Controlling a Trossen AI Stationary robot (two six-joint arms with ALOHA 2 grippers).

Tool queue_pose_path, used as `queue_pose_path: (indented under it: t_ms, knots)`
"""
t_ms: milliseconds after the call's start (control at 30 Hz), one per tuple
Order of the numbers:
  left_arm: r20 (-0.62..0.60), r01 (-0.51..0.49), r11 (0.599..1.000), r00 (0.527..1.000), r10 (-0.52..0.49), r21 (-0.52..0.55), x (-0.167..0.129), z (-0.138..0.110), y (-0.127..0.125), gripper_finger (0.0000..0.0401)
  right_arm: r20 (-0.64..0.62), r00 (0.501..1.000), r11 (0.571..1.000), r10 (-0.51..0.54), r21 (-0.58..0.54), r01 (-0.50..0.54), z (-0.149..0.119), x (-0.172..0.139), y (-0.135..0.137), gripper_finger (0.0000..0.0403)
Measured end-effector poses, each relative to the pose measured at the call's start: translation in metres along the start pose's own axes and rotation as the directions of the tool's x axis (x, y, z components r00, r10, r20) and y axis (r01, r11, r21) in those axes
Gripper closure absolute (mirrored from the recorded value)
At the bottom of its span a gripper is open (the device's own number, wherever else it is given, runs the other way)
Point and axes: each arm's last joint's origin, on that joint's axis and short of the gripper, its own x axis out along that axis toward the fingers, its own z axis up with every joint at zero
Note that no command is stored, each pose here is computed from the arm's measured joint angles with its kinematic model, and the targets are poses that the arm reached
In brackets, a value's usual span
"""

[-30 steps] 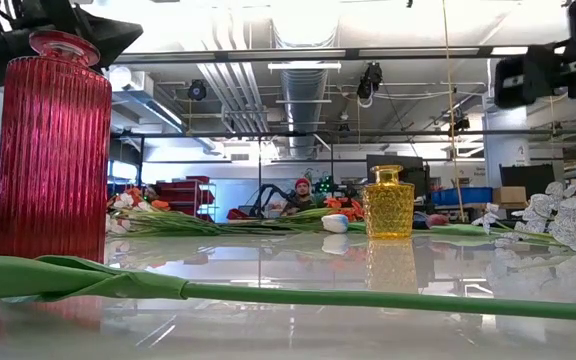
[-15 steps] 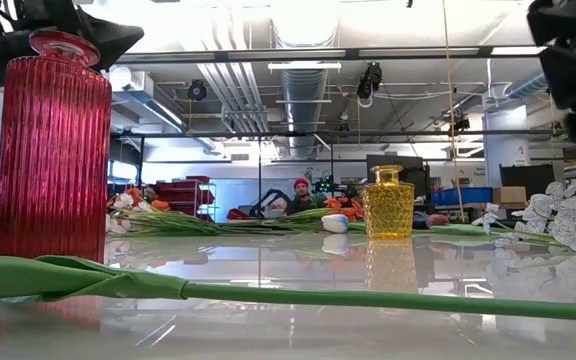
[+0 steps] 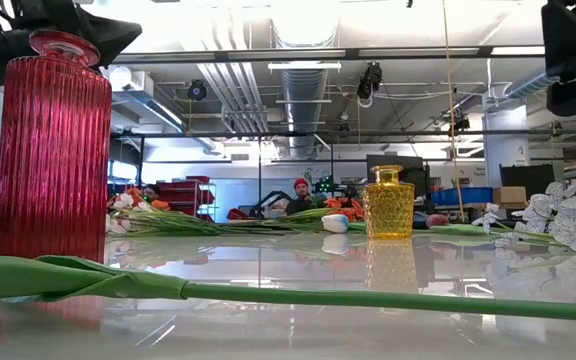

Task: Sort flowers into vase by color
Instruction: Put the top red flower into the yellow vase

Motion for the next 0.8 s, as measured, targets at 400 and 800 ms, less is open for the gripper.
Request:
queue_pose_path:
  t_ms: [400, 800]
  knots:
    - [0.039, 0.006, 0.998, 0.999, -0.004, -0.061, 0.0, 0.004, 0.0, 0.0401, -0.252, 0.945, 0.637, -0.207, 0.699, 0.326, -0.007, 0.0, -0.018, 0.0204]
    - [0.043, -0.035, 0.998, 0.998, 0.037, -0.051, 0.0, 0.004, 0.001, 0.0401, -0.607, 0.772, 0.034, 0.187, 0.79, 0.613, -0.048, 0.037, -0.047, 0.0204]
